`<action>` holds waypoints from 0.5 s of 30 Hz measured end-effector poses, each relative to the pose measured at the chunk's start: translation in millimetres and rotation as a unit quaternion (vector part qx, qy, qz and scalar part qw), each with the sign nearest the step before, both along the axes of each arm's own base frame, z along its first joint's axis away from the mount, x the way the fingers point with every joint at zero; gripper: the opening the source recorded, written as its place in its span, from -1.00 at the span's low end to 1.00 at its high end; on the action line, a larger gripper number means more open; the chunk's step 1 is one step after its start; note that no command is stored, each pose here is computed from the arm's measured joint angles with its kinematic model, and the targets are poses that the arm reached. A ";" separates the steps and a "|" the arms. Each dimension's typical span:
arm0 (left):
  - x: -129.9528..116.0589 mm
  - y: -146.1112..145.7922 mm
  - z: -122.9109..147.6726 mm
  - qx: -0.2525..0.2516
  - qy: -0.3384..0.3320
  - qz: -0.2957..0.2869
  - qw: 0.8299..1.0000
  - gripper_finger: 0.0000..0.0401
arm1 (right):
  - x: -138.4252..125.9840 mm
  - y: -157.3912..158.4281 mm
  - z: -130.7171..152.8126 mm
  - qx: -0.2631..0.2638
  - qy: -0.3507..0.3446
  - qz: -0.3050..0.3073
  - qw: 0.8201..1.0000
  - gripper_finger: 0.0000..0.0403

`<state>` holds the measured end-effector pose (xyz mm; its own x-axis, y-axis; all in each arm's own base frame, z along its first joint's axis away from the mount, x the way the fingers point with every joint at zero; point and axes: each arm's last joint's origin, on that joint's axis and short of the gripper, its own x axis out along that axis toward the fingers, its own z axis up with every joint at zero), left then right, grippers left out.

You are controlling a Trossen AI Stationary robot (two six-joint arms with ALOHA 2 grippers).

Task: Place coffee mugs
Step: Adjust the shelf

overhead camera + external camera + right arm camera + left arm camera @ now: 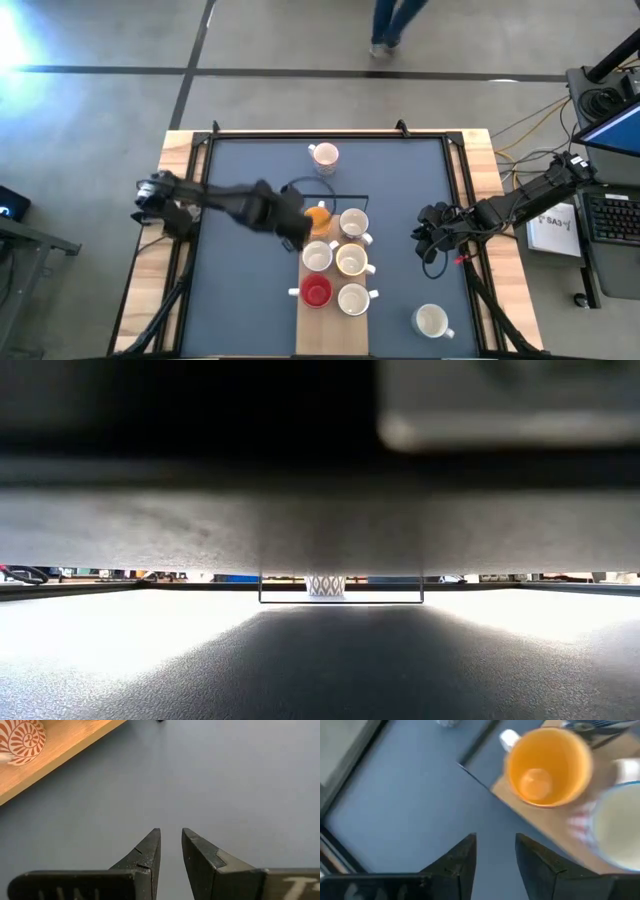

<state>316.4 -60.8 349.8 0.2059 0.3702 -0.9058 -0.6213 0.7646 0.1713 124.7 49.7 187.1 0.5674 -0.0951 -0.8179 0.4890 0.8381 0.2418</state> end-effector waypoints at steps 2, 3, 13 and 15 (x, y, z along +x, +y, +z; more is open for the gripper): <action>-3.8 22.3 0.7 -0.003 0.010 -0.041 0.999 -0.40 | 0.0 0.0 0.0 0.000 0.000 0.000 1.000 -0.66; -6.1 33.2 0.4 -0.005 0.015 -0.069 0.998 -0.40 | 0.0 0.0 0.0 0.000 0.000 0.000 1.000 -0.66; -33.2 144.1 -15.5 -0.003 -0.100 -0.255 0.962 -0.40 | 0.0 0.0 0.0 0.000 0.000 0.000 1.000 -0.66; -34.4 160.2 -23.4 -0.007 -0.134 -0.269 0.954 -0.40 | 0.0 0.0 0.0 0.000 0.000 0.000 1.000 -0.66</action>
